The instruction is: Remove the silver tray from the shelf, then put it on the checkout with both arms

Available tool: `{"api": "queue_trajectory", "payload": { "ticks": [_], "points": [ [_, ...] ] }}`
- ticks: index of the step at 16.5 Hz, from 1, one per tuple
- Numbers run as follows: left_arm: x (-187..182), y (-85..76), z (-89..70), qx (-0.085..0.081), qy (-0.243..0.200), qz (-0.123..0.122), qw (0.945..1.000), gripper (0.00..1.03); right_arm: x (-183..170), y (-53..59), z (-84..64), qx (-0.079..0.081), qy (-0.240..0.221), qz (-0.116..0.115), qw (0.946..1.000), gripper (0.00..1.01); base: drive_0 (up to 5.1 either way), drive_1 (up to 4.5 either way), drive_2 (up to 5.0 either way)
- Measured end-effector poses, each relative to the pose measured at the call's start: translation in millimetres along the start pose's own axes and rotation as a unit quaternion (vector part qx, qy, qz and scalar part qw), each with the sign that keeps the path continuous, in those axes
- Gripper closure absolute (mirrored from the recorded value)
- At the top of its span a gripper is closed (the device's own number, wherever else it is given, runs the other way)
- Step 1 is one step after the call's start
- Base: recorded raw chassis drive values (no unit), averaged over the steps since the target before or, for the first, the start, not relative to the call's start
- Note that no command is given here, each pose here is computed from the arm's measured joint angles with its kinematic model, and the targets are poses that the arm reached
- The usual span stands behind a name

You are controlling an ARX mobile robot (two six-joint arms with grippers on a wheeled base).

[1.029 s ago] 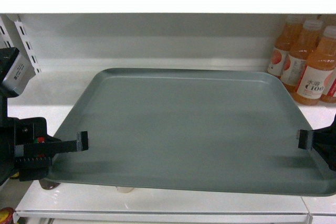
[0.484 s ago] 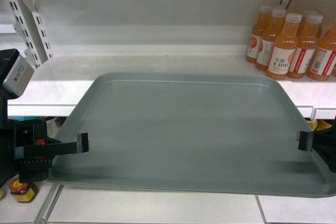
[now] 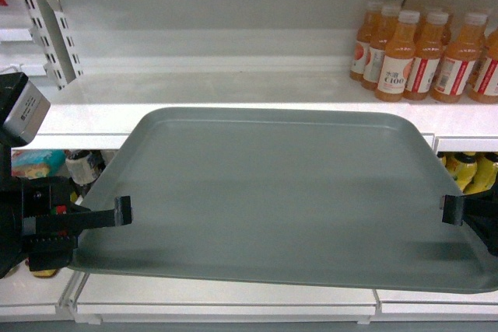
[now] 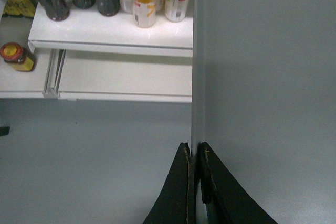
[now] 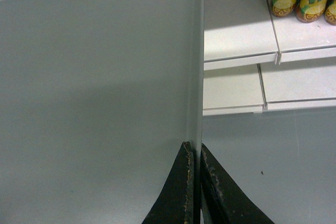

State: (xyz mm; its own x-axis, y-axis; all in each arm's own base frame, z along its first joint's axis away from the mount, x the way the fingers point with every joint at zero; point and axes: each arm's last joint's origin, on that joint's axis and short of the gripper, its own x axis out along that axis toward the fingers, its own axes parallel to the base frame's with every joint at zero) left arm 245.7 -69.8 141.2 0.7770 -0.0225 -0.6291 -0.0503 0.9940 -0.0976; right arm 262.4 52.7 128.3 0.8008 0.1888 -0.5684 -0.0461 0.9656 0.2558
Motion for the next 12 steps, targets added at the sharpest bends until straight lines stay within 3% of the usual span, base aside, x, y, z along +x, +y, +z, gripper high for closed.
{"api": "queue_trajectory", "payload": {
  "ticks": [12],
  "points": [
    [0.1, 0.5, 0.4, -0.002, -0.002, 0.002, 1.0, 1.0, -0.1, 0.3, -0.2, 0.0, -0.002, 0.001, 1.0, 0.98, 0.1, -4.14, 4.4]
  ]
}}
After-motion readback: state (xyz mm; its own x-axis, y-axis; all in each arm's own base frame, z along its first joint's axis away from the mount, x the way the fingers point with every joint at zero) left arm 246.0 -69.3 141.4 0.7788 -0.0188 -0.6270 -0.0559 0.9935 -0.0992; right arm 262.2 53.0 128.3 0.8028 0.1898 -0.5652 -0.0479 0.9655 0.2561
